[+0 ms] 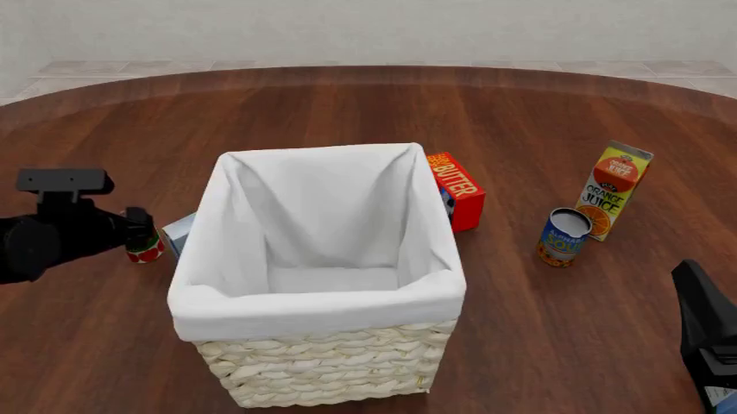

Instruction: Pick up the alphabet soup and the tomato sauce, and put them in the basket.

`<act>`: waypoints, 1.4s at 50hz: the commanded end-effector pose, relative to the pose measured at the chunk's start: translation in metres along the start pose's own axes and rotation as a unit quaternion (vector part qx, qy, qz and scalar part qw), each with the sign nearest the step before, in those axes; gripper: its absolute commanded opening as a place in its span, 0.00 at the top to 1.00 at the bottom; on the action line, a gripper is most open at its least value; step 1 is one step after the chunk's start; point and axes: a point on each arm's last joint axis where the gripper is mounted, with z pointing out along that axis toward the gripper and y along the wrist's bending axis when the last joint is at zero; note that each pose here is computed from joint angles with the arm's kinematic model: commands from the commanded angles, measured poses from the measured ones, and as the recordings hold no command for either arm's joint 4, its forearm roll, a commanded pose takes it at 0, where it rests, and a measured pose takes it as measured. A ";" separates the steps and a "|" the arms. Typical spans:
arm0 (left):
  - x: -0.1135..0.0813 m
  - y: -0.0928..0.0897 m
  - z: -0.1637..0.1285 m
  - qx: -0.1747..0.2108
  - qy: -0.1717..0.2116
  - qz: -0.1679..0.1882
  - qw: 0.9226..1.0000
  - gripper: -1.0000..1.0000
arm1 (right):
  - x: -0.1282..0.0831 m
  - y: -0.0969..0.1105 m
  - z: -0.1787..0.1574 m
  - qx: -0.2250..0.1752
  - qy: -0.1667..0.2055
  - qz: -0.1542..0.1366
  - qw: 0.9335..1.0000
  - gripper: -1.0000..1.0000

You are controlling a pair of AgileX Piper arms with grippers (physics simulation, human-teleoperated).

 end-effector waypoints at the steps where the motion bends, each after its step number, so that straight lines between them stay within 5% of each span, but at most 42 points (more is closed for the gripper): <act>1: 0.003 0.000 0.008 0.000 0.008 0.002 1.000 0.00 | 0.000 0.000 0.000 0.000 0.000 0.000 1.000 0.00; 70: 0.011 0.003 0.035 -0.003 0.026 0.015 1.000 0.00 | 0.000 0.000 0.000 0.002 -0.002 0.002 1.000 0.00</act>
